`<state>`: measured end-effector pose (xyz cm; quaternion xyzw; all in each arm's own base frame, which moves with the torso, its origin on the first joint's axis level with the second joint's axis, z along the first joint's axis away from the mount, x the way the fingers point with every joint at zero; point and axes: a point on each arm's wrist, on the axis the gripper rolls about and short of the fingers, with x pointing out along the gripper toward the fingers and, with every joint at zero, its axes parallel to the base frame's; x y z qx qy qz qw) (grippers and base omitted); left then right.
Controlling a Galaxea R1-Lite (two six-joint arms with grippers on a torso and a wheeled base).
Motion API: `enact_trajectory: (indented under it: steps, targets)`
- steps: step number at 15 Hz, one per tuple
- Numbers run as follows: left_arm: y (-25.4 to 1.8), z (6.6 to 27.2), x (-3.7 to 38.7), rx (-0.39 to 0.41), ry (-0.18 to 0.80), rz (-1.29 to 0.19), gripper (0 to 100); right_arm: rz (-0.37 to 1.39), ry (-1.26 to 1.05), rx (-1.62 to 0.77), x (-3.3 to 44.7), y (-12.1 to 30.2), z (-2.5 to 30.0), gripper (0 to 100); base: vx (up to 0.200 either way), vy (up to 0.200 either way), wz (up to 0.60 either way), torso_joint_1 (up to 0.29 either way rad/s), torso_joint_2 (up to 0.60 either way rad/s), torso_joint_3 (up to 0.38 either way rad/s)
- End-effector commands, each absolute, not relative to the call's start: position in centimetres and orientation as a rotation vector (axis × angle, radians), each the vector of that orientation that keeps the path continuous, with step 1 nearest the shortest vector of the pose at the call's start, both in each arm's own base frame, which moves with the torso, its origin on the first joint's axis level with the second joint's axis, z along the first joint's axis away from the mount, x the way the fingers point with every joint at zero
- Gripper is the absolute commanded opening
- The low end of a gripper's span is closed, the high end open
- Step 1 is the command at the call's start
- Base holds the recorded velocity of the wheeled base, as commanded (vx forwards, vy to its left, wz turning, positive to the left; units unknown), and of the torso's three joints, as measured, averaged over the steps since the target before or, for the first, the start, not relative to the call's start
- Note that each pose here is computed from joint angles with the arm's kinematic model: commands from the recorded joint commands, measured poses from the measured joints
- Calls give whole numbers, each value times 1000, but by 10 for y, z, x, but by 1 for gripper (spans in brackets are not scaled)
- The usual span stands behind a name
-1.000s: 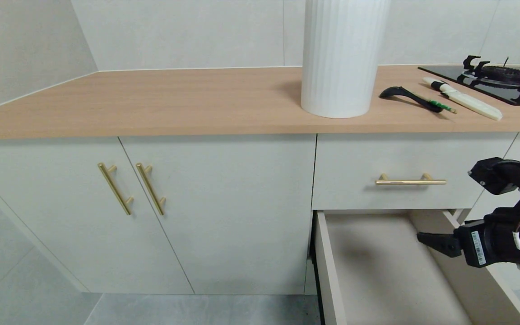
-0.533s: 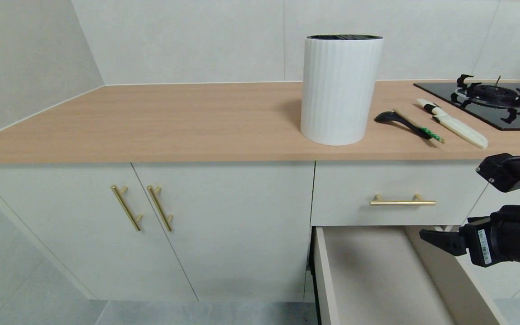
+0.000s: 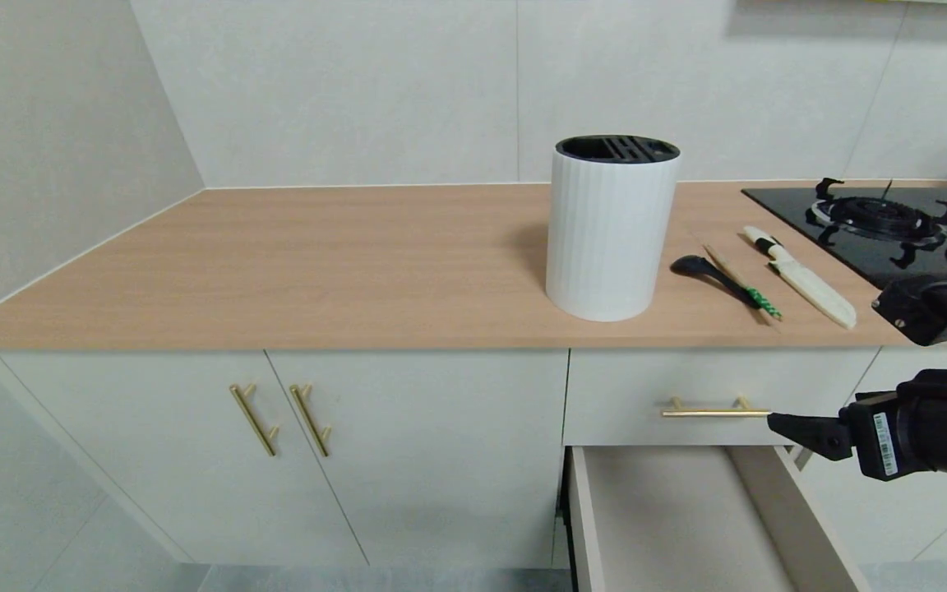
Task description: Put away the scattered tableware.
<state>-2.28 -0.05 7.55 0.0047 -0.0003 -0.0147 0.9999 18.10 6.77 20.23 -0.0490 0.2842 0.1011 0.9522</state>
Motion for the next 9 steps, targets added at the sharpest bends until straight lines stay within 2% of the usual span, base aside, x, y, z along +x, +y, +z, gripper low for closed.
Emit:
enact_trajectory:
  steps: [1,4,9]
  targets:
    - [-1,75,-23,9,0,-29,100,194,579,-96,184,66,202,100,0,0,0,217,-486,-281]
    - [-1,75,-23,9,0,-29,100,175,501,-74,191,64,209,100,0,0,0,137,-320,-178]
    - [-1,75,-23,9,0,-29,100,116,443,-52,230,70,230,100,0,0,0,15,-28,-18]
